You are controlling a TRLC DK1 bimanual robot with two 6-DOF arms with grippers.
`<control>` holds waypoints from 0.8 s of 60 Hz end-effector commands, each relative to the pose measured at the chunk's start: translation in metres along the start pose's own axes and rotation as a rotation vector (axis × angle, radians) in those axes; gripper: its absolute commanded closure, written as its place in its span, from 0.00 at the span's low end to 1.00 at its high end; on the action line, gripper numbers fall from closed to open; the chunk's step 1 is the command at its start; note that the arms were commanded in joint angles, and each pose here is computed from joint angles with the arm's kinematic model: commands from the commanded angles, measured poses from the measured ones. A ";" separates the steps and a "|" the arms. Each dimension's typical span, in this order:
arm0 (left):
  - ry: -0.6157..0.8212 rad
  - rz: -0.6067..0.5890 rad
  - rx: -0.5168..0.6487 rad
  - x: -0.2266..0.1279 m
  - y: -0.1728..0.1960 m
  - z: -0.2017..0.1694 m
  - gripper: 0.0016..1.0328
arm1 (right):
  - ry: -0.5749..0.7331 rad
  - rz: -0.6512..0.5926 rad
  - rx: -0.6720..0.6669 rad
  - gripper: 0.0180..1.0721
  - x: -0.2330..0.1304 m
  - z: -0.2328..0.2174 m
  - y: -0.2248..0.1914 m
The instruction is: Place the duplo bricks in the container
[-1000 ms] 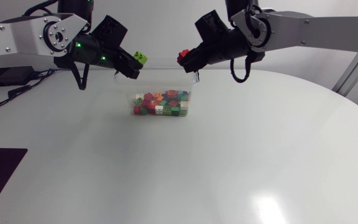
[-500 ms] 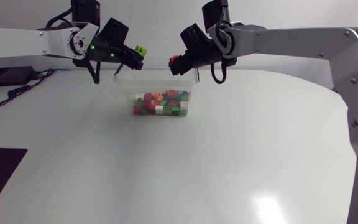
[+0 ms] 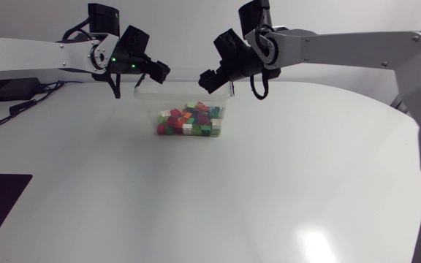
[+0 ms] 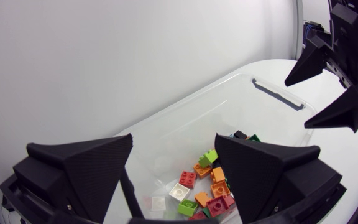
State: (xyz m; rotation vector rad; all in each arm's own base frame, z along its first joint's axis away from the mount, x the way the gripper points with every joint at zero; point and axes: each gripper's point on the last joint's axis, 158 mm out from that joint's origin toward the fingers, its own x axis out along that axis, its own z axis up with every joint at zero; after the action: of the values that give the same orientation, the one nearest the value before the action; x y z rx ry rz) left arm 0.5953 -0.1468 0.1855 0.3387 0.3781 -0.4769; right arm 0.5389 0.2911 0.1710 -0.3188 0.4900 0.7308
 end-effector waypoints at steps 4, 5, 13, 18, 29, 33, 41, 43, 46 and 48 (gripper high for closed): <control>-0.059 0.055 -0.018 -0.046 0.017 0.024 0.04 | -0.052 -0.058 -0.040 0.05 -0.040 0.022 -0.002; -0.062 0.061 -0.019 -0.051 0.019 0.025 0.04 | -0.054 -0.062 -0.040 0.05 -0.042 0.023 -0.002; -0.088 0.095 -0.019 -0.090 0.026 0.034 0.04 | -0.083 -0.143 -0.068 0.05 -0.074 0.028 -0.012; -0.104 0.114 -0.013 -0.110 0.027 0.034 0.04 | -0.097 -0.193 -0.065 0.05 -0.094 0.029 -0.021; -0.143 0.181 -0.010 -0.149 0.034 0.031 0.04 | -0.142 -0.315 -0.057 0.05 -0.143 0.025 -0.038; -0.150 0.198 -0.010 -0.161 0.035 0.027 0.04 | -0.163 -0.361 -0.055 0.05 -0.160 0.022 -0.042; -0.157 0.218 -0.011 -0.186 0.032 0.020 0.04 | -0.184 -0.435 -0.039 0.05 -0.190 0.014 -0.050; -0.156 0.225 -0.011 -0.191 0.032 0.018 0.04 | -0.188 -0.454 -0.037 0.05 -0.197 0.012 -0.052; -0.157 0.237 0.004 -0.200 0.031 0.014 0.04 | -0.197 -0.484 -0.029 0.05 -0.211 0.009 -0.055; -0.160 0.243 0.014 -0.206 0.031 0.013 0.04 | -0.208 -0.504 -0.030 0.05 -0.219 0.008 -0.056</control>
State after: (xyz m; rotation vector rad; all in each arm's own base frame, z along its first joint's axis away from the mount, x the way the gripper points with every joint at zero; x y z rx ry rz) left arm 0.4580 -0.0580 0.2860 0.3403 0.1960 -0.2944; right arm 0.4507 0.1495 0.2926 -0.3727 0.2164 0.3202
